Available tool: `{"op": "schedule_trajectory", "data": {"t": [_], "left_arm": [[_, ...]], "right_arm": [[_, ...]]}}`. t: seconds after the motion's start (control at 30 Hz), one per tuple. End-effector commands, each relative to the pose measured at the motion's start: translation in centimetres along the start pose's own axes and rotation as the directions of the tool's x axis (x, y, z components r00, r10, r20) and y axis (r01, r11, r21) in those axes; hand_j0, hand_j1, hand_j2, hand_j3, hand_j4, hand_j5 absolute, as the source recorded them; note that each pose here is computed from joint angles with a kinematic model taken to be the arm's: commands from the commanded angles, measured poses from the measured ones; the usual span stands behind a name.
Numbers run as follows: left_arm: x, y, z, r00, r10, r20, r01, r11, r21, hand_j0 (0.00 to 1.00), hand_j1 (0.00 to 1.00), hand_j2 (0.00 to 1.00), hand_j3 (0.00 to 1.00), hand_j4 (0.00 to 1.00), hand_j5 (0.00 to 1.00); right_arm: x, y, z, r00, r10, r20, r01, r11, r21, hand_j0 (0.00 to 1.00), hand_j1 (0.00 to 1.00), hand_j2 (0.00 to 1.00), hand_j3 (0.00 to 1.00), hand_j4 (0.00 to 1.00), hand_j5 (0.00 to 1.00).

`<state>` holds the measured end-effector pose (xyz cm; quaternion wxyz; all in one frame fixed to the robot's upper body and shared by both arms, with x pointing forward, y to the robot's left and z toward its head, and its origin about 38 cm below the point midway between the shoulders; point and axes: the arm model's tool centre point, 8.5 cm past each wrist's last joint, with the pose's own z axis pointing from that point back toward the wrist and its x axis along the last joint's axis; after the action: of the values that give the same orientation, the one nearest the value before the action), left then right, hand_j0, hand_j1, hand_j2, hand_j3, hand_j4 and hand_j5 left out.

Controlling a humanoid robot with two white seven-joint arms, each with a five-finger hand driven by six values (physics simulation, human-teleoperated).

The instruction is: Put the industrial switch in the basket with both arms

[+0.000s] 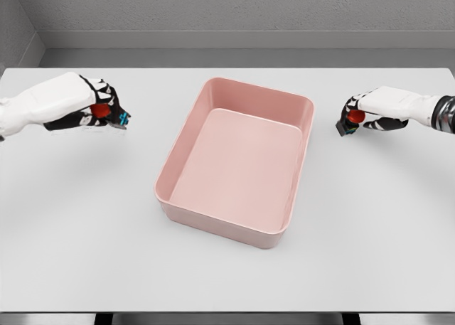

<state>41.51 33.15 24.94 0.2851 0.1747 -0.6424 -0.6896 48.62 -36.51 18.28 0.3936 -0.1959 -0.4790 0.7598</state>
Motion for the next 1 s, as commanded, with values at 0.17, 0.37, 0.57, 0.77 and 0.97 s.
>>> {"op": "schedule_trajectory", "data": {"t": [0.17,0.37,0.57,0.77,0.97], "left_arm": [[1.6,0.7,-2.6,0.998,0.002,0.067,-0.006,0.998,0.061,0.26,0.26,0.26,0.26,0.26,0.26],[2.7,1.4,-4.9,0.994,-0.022,0.107,0.012,0.995,0.098,0.26,0.26,0.26,0.26,0.26,0.26],[4.7,1.7,-8.4,0.984,-0.048,0.170,0.022,0.989,0.148,0.26,0.26,0.26,0.26,0.26,0.26],[7.6,2.3,-11.9,0.967,-0.091,0.239,0.043,0.979,0.197,0.28,0.28,0.28,0.28,0.28,0.28],[10.1,2.3,-13.3,0.947,-0.104,0.304,0.037,0.975,0.219,0.97,0.97,0.97,0.97,0.97,0.97]], "right_arm": [[-0.1,0.2,0.1,1.000,-0.003,-0.004,0.003,1.000,0.021,0.49,0.49,0.49,0.49,0.49,0.49],[-0.4,-0.6,0.3,1.000,0.007,-0.010,-0.007,1.000,0.011,0.48,0.48,0.48,0.48,0.48,0.48],[-0.6,-2.3,0.8,0.999,0.029,-0.017,-0.029,0.999,-0.012,0.48,0.48,0.48,0.48,0.48,0.48],[-1.4,-3.4,2.1,0.999,0.024,-0.044,-0.026,0.999,-0.044,0.48,0.48,0.48,0.48,0.48,0.48],[-1.5,-5.0,3.1,0.997,0.052,-0.053,-0.056,0.996,-0.066,0.49,0.49,0.49,0.49,0.49,0.49]]}}
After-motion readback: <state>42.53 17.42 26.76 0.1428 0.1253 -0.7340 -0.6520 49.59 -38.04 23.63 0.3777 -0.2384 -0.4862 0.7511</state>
